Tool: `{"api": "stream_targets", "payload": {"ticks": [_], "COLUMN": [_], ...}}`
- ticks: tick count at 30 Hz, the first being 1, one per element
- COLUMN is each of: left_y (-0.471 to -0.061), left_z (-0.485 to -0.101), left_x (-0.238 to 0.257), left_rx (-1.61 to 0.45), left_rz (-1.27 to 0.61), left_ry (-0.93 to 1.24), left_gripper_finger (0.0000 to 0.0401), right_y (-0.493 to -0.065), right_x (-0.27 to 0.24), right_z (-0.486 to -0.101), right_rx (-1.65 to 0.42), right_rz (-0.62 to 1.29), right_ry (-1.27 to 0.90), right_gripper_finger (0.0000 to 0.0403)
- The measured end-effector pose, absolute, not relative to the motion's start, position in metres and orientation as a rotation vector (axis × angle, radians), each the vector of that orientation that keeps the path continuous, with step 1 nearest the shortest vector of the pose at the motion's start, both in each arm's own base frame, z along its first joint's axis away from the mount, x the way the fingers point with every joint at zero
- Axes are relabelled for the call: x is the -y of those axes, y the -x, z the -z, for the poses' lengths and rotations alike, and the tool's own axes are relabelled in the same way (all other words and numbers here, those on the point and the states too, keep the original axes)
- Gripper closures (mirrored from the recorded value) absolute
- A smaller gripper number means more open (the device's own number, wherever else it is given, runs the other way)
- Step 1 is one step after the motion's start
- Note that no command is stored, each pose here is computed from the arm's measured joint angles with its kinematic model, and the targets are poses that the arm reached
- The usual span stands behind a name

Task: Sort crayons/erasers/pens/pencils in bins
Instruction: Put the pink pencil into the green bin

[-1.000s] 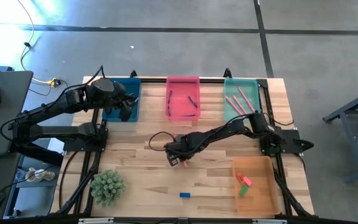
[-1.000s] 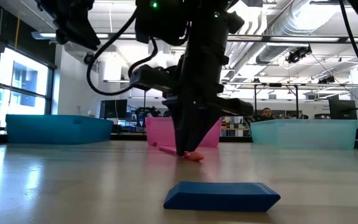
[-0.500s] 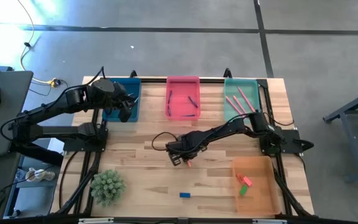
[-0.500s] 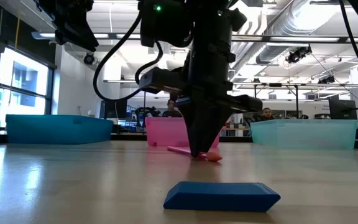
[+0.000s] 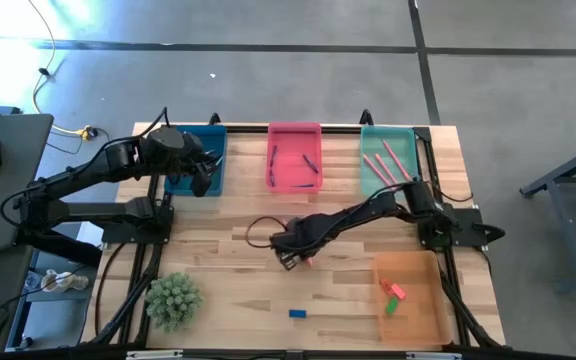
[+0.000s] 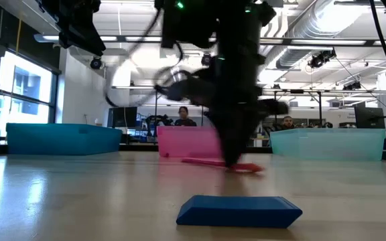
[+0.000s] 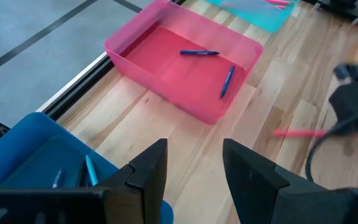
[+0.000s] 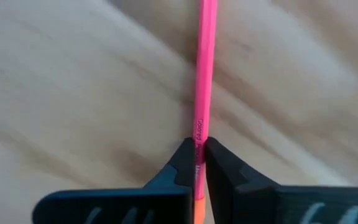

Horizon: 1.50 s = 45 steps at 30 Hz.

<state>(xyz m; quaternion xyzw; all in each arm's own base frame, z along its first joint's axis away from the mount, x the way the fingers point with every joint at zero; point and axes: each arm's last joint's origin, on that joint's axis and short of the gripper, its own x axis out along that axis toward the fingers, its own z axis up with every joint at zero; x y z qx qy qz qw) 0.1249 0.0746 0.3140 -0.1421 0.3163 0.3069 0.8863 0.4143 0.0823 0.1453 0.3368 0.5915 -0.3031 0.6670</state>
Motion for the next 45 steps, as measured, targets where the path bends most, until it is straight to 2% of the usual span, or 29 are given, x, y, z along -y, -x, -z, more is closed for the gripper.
{"api": "stream_targets", "payload": {"ticks": [2,14,27,32,45], "left_y": [-0.125,-0.125,-0.125,-0.125,-0.134], "left_z": [-0.314,-0.314,-0.314,-0.314,-0.316], "left_x": [-0.075,-0.074,-0.075,-0.075,-0.080], "left_rx": [-0.658,-0.661,-0.667,-0.664,-0.600], "left_rz": [-0.638,-0.636,-0.627,-0.629,-0.652], "left_ry": [0.296,0.297,0.272,0.272,0.326], "left_gripper_finger": [0.0256,0.0256,0.0256,0.0256,0.0256], "right_y": [-0.408,-0.388,-0.326,-0.290,-0.182], "right_x": [-0.080,-0.062,-0.028,-0.009,0.043], "right_z": [-0.150,-0.214,-0.294,-0.300,-0.278], "right_rx": [-1.355,-1.188,-1.070,-1.046,-0.878], "right_rz": [0.705,0.805,1.018,1.070,1.227], "right_ry": [-0.719,-0.588,-0.395,-0.405,-0.608], "right_gripper_finger": [0.0400,0.0400,0.0401,0.0401,0.0401]}}
